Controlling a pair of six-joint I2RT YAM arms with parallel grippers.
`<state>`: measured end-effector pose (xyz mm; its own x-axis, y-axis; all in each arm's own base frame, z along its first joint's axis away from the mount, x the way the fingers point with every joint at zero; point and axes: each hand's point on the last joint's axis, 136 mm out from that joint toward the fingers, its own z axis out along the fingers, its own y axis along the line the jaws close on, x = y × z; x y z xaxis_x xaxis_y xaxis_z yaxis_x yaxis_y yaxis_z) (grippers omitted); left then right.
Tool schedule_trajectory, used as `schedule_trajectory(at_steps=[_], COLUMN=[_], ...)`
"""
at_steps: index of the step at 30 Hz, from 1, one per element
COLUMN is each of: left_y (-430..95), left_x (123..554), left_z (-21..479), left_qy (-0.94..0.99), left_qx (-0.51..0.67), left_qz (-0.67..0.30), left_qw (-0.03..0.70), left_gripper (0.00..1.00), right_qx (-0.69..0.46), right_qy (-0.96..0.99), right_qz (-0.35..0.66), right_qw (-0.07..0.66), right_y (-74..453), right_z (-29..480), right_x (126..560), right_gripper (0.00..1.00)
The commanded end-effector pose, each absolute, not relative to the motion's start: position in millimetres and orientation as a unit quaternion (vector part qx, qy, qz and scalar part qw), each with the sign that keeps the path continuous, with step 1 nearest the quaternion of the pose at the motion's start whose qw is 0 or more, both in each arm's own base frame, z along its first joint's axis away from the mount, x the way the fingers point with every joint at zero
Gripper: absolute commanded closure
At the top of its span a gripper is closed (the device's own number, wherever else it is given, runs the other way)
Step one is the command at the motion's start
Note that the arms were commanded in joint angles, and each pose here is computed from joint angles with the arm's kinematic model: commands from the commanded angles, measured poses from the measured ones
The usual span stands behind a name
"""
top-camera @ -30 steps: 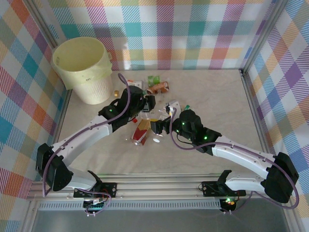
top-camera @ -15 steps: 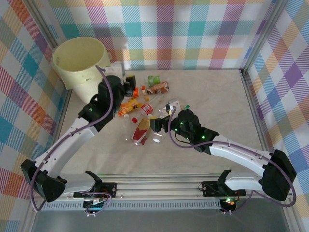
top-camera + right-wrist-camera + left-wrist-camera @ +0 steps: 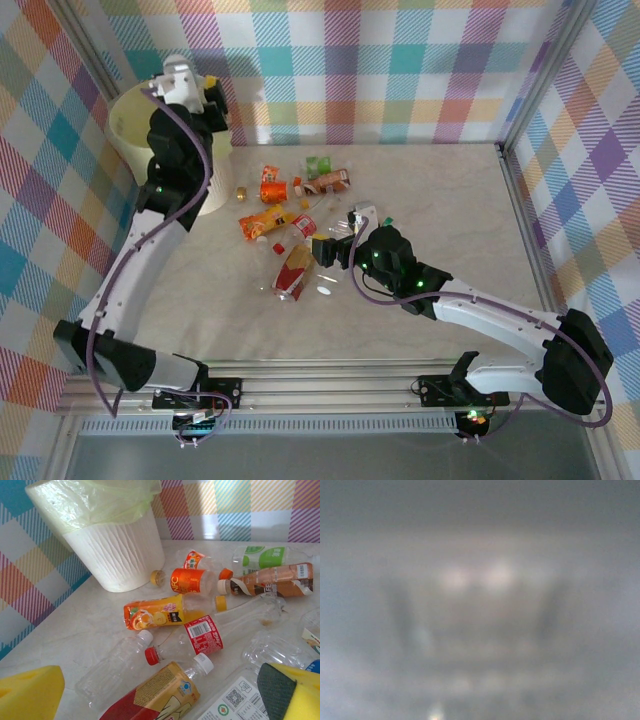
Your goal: Put the plastic bottles in the bin
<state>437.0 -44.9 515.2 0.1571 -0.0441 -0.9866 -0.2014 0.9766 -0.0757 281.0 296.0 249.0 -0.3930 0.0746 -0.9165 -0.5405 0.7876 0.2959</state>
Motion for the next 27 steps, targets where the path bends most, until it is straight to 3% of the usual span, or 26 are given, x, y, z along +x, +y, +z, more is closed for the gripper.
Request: schedule_trajectory(at_steps=[1,7,19,27], left_y=[-7,41,114,155], left_x=[450,494,567,588], left_z=[539,516,430,360], left_qy=[0.611,0.624,0.702,0.754], left_qx=[-0.128,-0.161,-0.219,-0.254], left_qz=[0.099,0.150,0.146,0.157], left_qw=[0.775,0.750,0.662,0.586], left_gripper=[0.48,0.47,0.46,0.46], right_qx=[-0.127,-0.117,-0.111,-0.095], right_qy=[0.780,0.793,0.797,0.801], right_qz=[0.288,0.275,0.273,0.266], right_qw=[0.541,0.532,0.527,0.528], right_y=[293,285,273,262], right_z=[262,260,259,250], right_x=[285,283,275,272], right_gripper=[0.00,0.00,0.00,0.00])
